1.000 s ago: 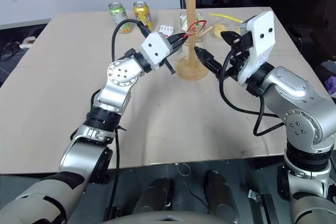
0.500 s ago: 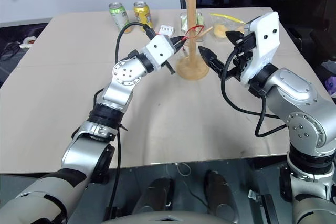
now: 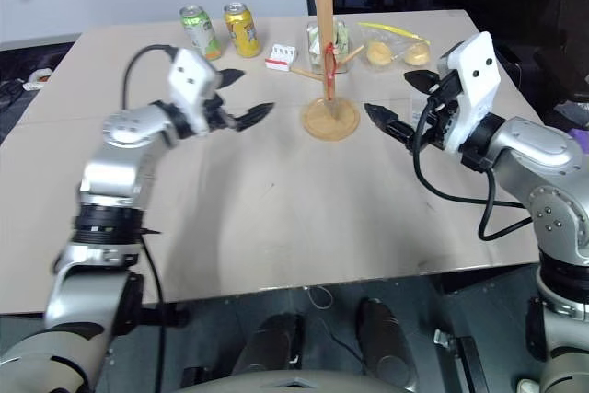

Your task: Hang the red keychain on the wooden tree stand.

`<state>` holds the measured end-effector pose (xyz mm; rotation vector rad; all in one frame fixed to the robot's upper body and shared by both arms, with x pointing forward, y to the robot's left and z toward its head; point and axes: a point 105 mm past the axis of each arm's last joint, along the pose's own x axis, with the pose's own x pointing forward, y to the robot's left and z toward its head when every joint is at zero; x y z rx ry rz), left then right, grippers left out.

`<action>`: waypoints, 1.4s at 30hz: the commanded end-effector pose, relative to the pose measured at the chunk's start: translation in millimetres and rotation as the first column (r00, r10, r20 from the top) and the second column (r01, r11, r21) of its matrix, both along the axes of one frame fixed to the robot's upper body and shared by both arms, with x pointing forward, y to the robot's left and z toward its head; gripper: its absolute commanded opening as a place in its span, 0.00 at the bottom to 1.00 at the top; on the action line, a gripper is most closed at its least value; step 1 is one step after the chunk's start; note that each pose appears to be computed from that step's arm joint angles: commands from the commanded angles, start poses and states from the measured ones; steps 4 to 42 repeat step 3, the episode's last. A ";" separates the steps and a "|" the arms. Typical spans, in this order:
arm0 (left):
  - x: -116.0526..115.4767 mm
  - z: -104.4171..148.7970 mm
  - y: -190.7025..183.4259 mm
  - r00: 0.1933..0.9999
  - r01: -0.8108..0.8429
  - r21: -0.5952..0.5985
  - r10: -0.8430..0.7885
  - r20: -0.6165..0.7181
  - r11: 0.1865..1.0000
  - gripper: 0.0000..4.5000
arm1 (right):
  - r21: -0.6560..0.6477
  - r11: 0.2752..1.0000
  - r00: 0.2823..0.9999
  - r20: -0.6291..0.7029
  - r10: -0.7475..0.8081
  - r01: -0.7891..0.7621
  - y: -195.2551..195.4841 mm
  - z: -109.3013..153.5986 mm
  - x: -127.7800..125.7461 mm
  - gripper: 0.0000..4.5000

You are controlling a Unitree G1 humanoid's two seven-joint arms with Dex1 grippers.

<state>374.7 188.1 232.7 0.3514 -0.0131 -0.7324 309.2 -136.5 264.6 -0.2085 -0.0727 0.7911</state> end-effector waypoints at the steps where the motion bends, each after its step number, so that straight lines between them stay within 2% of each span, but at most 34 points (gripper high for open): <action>1: -35.7 25.3 16.3 0.988 0.110 -0.063 -0.116 -0.105 0.992 0.97 | -0.052 0.996 0.997 0.036 0.075 -0.073 -7.7 14.0 -1.5 1.00; 3: -45.3 25.7 27.4 0.981 0.109 -0.062 -0.117 -0.153 0.992 0.97 | -0.076 0.993 0.995 0.025 0.093 -0.091 -12.1 13.1 0.8 1.00; 42: -45.3 25.7 27.4 0.981 0.109 -0.062 -0.117 -0.153 0.992 0.97 | -0.076 0.993 0.995 0.025 0.093 -0.091 -12.1 13.1 0.8 1.00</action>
